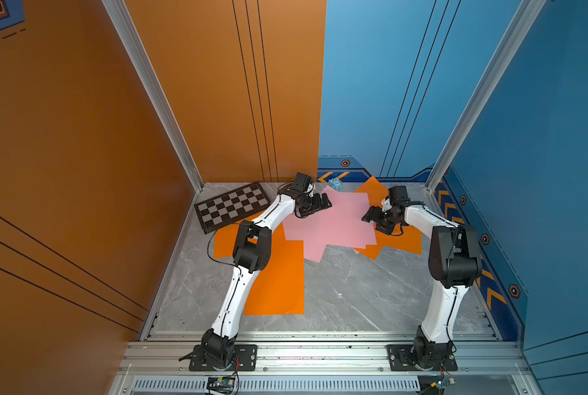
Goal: Sort the scattered colored papers by color
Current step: Pick up the colored paper.
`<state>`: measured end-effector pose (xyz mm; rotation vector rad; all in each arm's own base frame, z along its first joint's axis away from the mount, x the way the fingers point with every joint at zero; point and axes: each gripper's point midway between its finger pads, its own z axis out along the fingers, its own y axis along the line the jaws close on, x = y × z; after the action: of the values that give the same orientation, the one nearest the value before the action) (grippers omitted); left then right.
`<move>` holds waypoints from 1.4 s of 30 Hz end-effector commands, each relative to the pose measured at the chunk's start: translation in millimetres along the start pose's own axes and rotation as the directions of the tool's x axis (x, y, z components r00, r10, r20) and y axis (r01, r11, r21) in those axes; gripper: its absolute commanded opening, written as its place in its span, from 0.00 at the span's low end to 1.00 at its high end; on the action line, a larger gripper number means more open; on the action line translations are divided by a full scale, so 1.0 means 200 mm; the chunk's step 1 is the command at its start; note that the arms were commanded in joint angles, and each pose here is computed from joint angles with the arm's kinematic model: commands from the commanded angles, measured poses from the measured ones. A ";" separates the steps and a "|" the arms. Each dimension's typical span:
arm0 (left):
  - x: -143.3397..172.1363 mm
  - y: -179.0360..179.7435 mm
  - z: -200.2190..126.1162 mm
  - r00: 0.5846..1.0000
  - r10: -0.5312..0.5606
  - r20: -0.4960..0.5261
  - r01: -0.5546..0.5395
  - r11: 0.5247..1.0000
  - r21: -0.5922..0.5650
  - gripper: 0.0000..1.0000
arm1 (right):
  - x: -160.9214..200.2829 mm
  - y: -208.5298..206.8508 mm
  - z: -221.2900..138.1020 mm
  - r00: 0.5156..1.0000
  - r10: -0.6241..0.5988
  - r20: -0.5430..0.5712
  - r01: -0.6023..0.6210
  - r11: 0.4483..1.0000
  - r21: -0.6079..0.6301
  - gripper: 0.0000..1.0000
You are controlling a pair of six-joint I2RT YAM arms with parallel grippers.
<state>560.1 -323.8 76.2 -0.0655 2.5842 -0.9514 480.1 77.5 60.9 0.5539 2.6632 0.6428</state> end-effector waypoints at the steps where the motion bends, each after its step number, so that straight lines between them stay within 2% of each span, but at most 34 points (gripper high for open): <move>1: -0.02 0.01 0.03 0.998 -0.064 -0.010 0.064 0.998 0.023 0.98 | -0.03 -0.03 0.00 1.000 -0.006 -0.011 0.006 1.000 0.009 0.79; 17: 0.01 -0.10 0.11 0.995 -0.094 -0.025 0.096 0.989 0.115 0.98 | -0.05 -0.07 0.19 0.995 0.026 -0.093 -0.031 0.998 -0.050 0.81; 27: 0.14 -0.07 0.22 0.985 -0.139 -0.104 0.151 0.982 0.115 0.98 | 0.03 0.01 0.23 0.987 0.051 -0.153 -0.079 0.980 -0.181 0.81; 35: 0.18 -0.07 0.27 0.978 -0.161 -0.135 0.179 0.976 0.126 0.98 | 0.01 0.15 0.18 0.988 0.049 -0.143 -0.094 0.940 -0.327 0.79; 37: 0.19 -0.06 0.28 0.976 -0.169 -0.140 0.187 0.975 0.124 0.98 | 0.00 0.15 0.16 0.991 0.047 -0.125 -0.085 0.944 -0.319 0.79; 42: 0.17 -0.03 0.25 0.975 -0.178 -0.133 0.193 0.975 0.110 0.98 | -0.06 0.02 0.07 0.998 0.046 -0.033 -0.051 0.980 -0.192 0.80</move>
<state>557.7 -367.4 65.4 -0.1904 2.5748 -1.2208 506.4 101.8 49.9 0.5150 2.5674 1.0479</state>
